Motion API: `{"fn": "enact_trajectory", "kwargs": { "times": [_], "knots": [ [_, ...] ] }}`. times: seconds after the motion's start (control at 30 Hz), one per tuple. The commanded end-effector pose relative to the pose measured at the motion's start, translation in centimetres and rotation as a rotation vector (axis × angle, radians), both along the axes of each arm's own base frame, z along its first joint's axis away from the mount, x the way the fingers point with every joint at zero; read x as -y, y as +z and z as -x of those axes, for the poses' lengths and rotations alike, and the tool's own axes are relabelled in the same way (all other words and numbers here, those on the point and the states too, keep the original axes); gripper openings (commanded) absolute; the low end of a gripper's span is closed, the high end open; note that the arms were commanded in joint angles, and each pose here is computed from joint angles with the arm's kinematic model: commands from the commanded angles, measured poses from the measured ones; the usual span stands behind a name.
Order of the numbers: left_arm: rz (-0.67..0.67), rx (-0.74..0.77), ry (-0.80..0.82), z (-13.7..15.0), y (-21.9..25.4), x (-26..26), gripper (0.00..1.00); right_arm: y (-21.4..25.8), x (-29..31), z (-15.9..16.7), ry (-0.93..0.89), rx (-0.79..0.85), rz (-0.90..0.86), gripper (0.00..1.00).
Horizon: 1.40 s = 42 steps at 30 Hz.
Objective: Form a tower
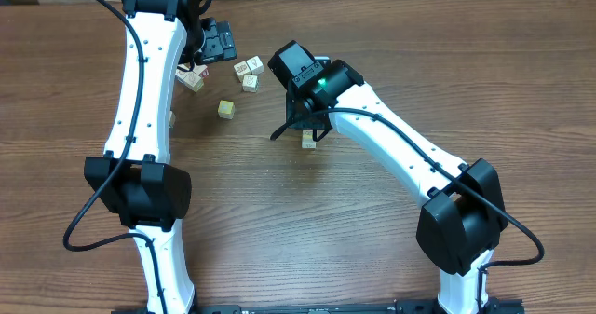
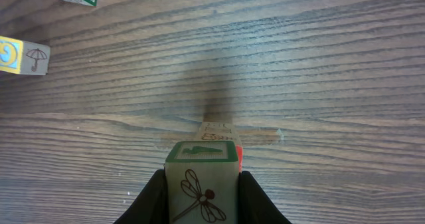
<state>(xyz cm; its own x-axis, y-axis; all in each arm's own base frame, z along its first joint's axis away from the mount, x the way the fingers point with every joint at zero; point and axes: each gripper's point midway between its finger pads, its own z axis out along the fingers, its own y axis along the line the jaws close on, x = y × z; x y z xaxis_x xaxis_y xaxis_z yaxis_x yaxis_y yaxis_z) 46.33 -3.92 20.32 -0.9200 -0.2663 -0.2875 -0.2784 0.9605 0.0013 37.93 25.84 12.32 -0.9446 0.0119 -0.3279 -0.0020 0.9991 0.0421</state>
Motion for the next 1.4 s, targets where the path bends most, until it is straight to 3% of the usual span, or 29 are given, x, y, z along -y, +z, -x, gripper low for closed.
{"fn": "enact_trajectory", "kwargs": {
  "times": [0.0,0.13,1.03,1.37],
  "knots": [
    [0.012,0.031,0.008,-0.1,1.1,0.3,1.0,1.1,-0.2,-0.7,-0.027,0.029,-0.017,0.15],
    [0.012,0.031,0.008,-0.1,1.1,0.3,0.99,1.0,0.4,-0.5,-0.094,0.021,-0.014,0.14],
    [0.012,0.031,0.008,-0.1,1.1,0.3,1.0,0.0,0.7,-0.3,-0.116,0.013,-0.004,0.16],
    [0.012,0.031,0.008,-0.1,1.1,0.3,0.99,-0.1,0.8,-0.2,-0.116,0.007,0.001,0.22]
  ]
}}
